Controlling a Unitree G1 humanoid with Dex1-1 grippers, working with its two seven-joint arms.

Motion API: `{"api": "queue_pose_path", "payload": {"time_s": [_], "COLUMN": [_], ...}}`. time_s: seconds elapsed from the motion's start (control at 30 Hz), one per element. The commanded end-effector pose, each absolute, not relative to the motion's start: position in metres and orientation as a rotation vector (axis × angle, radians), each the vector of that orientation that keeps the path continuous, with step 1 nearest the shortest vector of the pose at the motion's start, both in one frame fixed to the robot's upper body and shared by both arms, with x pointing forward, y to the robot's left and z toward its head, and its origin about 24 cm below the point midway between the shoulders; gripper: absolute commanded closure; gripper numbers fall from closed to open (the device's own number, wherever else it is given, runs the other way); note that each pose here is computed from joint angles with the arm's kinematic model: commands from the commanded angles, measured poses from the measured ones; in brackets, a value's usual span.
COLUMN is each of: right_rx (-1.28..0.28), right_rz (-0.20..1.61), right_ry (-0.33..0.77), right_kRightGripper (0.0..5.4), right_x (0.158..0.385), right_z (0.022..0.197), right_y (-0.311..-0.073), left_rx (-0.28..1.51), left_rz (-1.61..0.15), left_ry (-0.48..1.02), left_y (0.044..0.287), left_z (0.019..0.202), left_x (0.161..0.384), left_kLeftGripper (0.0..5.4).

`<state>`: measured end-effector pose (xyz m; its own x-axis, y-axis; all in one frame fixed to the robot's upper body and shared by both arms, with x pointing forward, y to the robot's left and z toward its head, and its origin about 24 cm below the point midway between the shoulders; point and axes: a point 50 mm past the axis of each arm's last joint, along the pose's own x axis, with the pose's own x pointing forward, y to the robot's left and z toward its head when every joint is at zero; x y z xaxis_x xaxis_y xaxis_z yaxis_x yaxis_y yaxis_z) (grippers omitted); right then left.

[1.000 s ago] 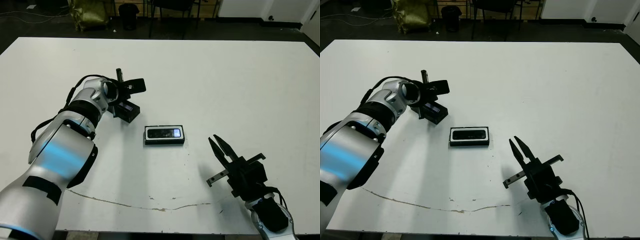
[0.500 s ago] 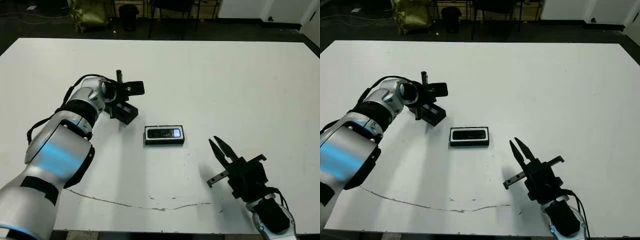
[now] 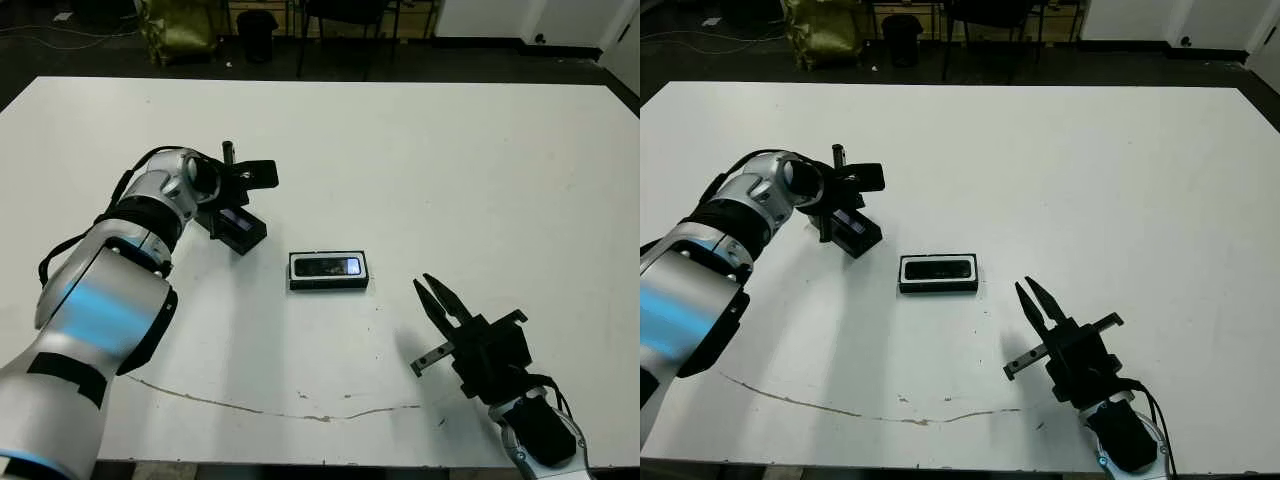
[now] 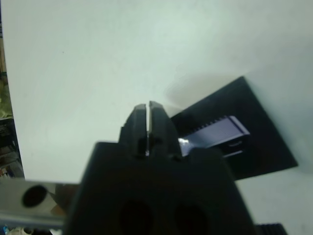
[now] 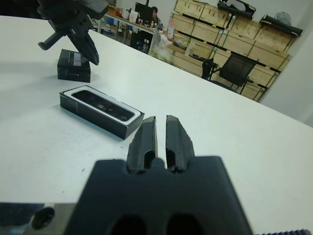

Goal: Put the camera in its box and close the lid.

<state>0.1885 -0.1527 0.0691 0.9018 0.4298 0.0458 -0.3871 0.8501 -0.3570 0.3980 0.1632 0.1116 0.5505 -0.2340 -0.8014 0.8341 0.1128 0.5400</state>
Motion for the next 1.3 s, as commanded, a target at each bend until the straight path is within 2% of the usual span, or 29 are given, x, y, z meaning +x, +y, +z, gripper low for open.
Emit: {"api": "queue_pose_path", "payload": {"time_s": [0.03, 0.23, 0.73, 1.17, 1.3], "right_rx": [-0.345, -0.369, -0.372, -0.341, -0.349], "right_rz": [0.448, 0.456, 0.465, 0.482, 0.485], "right_ry": [-0.119, -0.13, -0.133, -0.161, -0.151], "right_kRightGripper": [5.36, 5.36, 5.36, 5.36, 5.36], "right_x": [0.19, 0.191, 0.193, 0.194, 0.195], "right_z": [0.064, 0.063, 0.062, 0.06, 0.058], "right_y": [-0.154, -0.152, -0.149, -0.146, -0.146], "left_rx": [1.168, 1.153, 1.256, 1.254, 1.198], "left_rz": [-0.922, -0.958, -1.099, -1.212, -1.231], "left_ry": [0.766, 0.8, 0.805, 0.821, 0.842], "left_y": [0.179, 0.181, 0.178, 0.172, 0.17], "left_z": [0.08, 0.08, 0.082, 0.084, 0.083], "left_x": [0.382, 0.38, 0.376, 0.372, 0.371], "left_kLeftGripper": [5.4, 5.4, 5.4, 5.4, 5.4]}}
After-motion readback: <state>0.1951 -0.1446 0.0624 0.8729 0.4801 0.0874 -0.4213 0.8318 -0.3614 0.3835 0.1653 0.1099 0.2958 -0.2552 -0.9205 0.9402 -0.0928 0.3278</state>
